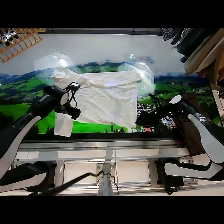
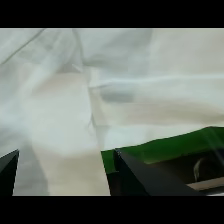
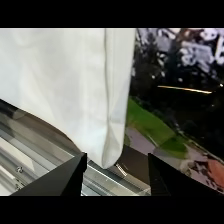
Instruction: Fold the clothes and pants, and hang the long-sleeved shirts on hangers.
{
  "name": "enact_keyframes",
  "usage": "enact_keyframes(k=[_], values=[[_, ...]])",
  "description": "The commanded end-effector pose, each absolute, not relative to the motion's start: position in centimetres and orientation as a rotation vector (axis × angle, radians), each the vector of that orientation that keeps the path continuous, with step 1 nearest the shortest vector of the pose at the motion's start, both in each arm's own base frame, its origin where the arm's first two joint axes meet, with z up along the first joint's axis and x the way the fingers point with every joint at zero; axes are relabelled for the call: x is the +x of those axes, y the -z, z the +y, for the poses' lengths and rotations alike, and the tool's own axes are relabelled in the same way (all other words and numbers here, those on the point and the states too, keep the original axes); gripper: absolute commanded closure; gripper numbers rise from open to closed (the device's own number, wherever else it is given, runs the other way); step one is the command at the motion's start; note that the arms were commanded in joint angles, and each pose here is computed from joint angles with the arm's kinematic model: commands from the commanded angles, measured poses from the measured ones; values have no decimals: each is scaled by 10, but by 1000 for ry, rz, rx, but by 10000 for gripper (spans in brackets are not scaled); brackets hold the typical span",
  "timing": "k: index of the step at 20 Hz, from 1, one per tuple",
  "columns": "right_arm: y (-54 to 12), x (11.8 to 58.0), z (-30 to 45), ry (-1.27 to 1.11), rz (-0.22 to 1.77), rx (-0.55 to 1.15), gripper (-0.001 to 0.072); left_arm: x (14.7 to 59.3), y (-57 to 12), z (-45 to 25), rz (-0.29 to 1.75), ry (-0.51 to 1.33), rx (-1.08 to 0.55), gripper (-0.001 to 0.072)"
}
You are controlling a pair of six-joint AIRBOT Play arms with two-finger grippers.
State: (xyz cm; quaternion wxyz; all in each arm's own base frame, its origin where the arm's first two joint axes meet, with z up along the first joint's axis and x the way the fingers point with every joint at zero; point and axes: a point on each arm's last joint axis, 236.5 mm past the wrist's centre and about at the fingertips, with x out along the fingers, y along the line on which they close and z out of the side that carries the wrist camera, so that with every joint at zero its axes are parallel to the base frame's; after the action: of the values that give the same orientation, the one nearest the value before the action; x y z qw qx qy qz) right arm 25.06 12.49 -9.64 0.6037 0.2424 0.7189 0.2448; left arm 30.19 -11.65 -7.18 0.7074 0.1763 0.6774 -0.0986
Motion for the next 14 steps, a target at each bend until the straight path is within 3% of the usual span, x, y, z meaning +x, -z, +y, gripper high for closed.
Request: enact_keyframes(k=[1, 3, 5, 8, 12, 14], values=[[98, 247, 127, -593, 1656, 553, 253, 302, 85, -115, 1524, 164, 400, 72], [98, 248, 128, -594, 1653, 555, 254, 307, 93, -113, 1519, 135, 394, 82], [98, 247, 128, -602, 1651, 548, 254, 308, 98, -113, 1525, 133, 396, 204], [98, 247, 128, -613, 1648, 540, 254, 307, 107, -110, 1546, 124, 412, 265], [97, 246, 129, -621, 1651, 538, 254, 316, 105, -99, 1518, 95, 473, 685], [96, 244, 129, -625, 1655, 539, 254, 315, 96, -98, 1507, 124, 500, 699]])
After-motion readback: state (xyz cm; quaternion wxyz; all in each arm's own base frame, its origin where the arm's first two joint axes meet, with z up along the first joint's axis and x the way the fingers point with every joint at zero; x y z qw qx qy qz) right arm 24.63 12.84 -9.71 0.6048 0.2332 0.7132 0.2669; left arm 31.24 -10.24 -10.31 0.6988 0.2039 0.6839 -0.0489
